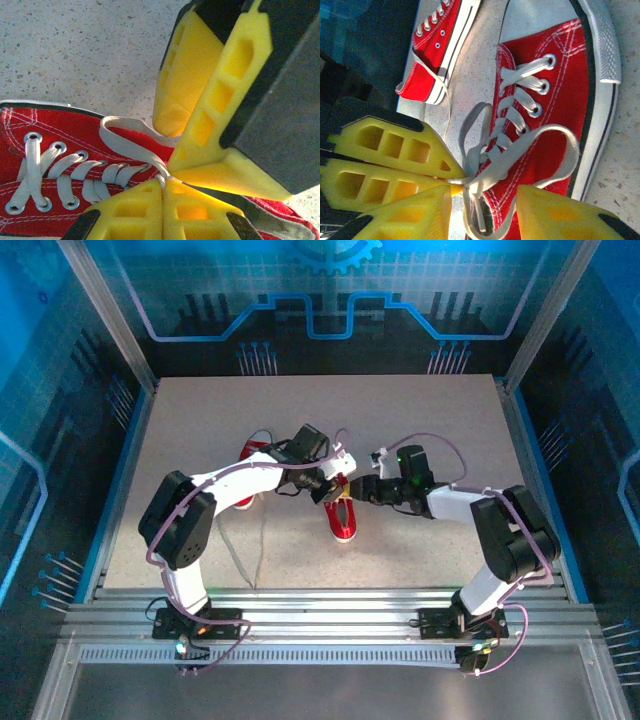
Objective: Tie the shoes
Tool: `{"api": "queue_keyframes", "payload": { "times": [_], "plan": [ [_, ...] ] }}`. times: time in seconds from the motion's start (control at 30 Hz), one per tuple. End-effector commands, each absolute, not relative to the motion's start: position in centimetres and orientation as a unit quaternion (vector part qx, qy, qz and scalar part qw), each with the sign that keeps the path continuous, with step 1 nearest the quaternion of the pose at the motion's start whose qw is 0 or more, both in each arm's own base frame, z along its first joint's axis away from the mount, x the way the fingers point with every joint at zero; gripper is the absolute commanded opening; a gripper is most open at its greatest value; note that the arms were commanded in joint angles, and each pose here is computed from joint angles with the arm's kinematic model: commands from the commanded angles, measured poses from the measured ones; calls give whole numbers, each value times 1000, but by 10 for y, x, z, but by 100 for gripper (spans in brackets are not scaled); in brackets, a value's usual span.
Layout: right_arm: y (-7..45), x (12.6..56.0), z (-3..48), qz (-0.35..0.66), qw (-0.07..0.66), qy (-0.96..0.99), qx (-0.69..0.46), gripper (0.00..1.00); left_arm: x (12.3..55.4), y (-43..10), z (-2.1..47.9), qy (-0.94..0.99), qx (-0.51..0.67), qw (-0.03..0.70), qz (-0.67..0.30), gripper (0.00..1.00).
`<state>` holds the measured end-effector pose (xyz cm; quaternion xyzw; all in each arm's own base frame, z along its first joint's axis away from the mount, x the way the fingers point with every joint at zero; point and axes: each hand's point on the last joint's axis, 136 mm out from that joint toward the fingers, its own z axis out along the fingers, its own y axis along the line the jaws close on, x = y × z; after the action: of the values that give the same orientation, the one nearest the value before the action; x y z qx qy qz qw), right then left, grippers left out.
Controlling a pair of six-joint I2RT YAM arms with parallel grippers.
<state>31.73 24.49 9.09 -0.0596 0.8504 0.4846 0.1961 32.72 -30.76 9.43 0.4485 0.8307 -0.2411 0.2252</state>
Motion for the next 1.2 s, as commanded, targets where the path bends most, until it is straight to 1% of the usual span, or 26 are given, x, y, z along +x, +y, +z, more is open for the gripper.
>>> {"api": "queue_keyframes", "payload": {
  "times": [0.0,0.17,0.33,0.43,0.5,0.67,0.8,1.17],
  "plan": [
    [247,319,95,503,195,840,-62,38,328,-311,98,827,444,226,-259,7],
    [236,314,94,492,203,846,-43,40,328,-310,98,829,444,224,-257,7],
    [208,299,95,431,212,877,-21,42,328,-310,98,830,443,223,-256,7],
    [202,288,96,414,207,886,-12,42,328,-309,97,831,442,222,-254,7],
    [200,281,97,410,211,888,-1,39,329,-309,97,832,440,223,-254,7],
    [216,274,99,425,215,879,-2,34,329,-311,97,832,438,224,-256,7],
    [233,278,92,440,192,877,-12,34,330,-310,98,833,437,224,-255,7],
    [255,297,84,481,188,856,4,36,329,-312,95,834,434,220,-261,7]
  ]
}}
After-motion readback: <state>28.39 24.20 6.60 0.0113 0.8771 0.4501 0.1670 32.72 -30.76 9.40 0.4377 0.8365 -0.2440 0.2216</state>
